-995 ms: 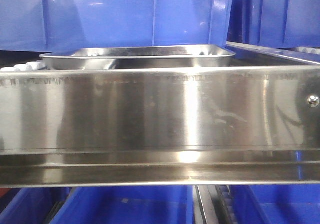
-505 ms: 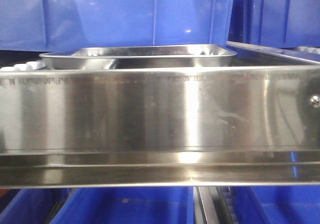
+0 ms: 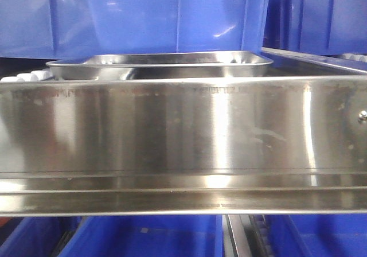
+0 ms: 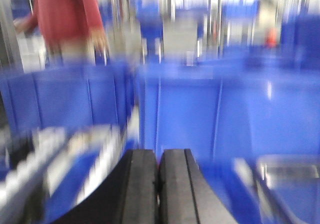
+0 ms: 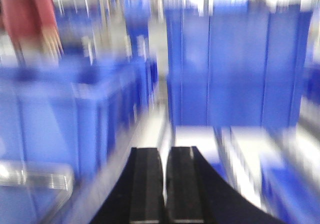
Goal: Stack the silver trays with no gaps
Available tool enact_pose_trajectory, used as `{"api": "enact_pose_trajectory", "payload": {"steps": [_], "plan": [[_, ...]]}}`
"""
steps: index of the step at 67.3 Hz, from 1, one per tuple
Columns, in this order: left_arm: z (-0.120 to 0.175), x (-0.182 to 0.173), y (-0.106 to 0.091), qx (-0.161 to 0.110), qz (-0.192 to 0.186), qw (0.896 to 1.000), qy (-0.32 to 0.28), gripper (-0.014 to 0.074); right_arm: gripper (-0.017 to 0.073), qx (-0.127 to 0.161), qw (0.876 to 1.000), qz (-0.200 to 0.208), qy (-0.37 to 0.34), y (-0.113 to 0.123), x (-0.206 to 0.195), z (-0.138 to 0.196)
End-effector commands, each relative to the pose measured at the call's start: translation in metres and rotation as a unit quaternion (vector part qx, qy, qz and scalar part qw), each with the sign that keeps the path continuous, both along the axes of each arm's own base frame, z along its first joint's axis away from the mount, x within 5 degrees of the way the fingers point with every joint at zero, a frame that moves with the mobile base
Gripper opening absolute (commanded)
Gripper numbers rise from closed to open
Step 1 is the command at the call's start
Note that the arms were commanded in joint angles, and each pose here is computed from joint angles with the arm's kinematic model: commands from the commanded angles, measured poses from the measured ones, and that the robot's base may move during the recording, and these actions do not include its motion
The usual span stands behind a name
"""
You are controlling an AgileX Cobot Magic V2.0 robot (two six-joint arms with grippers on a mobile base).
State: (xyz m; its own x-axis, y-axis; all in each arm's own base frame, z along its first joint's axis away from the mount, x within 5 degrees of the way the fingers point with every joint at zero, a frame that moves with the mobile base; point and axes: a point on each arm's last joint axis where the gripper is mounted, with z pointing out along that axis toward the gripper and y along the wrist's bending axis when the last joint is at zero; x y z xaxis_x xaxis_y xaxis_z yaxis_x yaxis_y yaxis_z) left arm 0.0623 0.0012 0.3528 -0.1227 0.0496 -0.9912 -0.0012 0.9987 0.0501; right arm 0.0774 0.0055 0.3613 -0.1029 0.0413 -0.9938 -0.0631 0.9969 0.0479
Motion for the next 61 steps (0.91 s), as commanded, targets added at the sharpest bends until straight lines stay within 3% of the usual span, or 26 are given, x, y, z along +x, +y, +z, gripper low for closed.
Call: {"api": "enact_pose_trajectory", "payload": {"steps": [1, 7, 14, 26, 36, 42, 51, 61], "plan": [[0.004, 0.017, 0.000, -0.002, 0.000, 0.997, 0.080, -0.0010, -0.0018, -0.004, 0.997, 0.003, 0.077, 0.002, 0.021, 0.009], [0.006, 0.035, 0.000, 0.000, 0.003, 0.989, 0.148, -0.0010, -0.0018, -0.009, 0.986, 0.006, 0.167, 0.003, 0.041, 0.010], [0.004, 0.053, -0.001, 0.002, 0.003, 0.984, 0.178, -0.0010, -0.0018, -0.011, 0.979, 0.006, 0.203, 0.004, 0.063, 0.011], [-0.002, 0.070, -0.001, 0.001, 0.002, 0.980, 0.197, -0.0010, -0.0018, -0.003, 0.979, 0.007, 0.206, 0.007, 0.093, 0.004], [0.003, 0.083, -0.002, -0.001, -0.002, 0.988, 0.152, -0.0010, -0.0018, 0.020, 0.975, 0.013, 0.220, 0.010, 0.105, -0.003], [0.003, 0.092, -0.005, -0.023, -0.008, 0.986, 0.167, -0.0010, -0.0018, 0.023, 0.975, 0.013, 0.222, 0.010, 0.111, -0.003], [0.007, 0.110, -0.012, -0.083, -0.025, 0.972, 0.218, -0.0010, -0.0014, 0.017, 0.955, 0.035, 0.295, 0.019, 0.116, -0.002], [0.023, 0.129, -0.022, -0.103, -0.037, 0.968, 0.224, -0.0013, -0.0014, 0.047, 0.951, 0.029, 0.305, 0.033, 0.128, 0.006]]}}
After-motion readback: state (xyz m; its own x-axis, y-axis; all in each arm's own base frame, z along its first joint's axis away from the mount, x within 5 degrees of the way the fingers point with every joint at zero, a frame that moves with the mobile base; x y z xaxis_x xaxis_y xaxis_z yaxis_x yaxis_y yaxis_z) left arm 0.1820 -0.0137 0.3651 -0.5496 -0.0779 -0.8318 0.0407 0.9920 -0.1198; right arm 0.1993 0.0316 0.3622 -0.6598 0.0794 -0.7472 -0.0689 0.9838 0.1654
